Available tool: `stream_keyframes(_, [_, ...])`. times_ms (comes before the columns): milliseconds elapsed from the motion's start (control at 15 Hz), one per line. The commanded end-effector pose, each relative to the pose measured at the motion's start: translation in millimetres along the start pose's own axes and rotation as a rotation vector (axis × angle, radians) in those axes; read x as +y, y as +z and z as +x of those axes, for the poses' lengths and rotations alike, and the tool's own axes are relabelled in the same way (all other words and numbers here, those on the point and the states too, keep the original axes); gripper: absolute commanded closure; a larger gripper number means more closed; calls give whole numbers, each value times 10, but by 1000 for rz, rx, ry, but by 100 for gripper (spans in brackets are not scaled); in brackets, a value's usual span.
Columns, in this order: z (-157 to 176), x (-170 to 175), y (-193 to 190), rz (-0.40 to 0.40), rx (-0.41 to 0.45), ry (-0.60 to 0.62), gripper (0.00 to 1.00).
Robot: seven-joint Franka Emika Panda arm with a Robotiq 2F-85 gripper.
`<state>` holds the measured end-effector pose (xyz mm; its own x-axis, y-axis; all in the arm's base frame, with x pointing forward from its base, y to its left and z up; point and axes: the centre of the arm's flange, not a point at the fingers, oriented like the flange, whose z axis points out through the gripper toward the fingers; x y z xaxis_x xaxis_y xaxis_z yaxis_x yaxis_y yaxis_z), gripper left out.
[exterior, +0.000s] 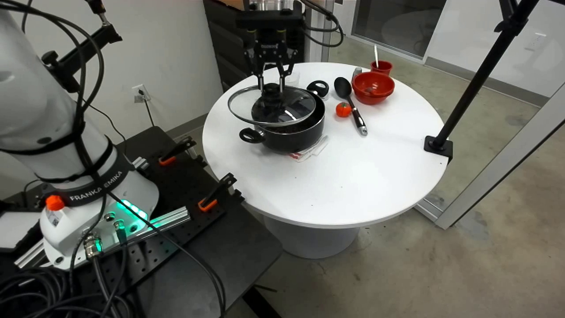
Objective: Pick up the lid and place it on the pot
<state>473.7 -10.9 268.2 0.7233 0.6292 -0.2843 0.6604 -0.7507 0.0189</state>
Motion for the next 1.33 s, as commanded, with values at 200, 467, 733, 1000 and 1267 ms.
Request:
stream_keyframes(200, [-258,-329,-230,-113,134,-4,75])
stream_keyframes(467, [-333,-389,-254,-131,136,21,75])
stream_keyframes(733, [-382,-428,-263,-135,134,46,75])
stream_keyframes(1000, [-417,-444,-270,-151,127,65,75])
stream_keyframes(1267, [-452,-453,-283,-166,93,88,75])
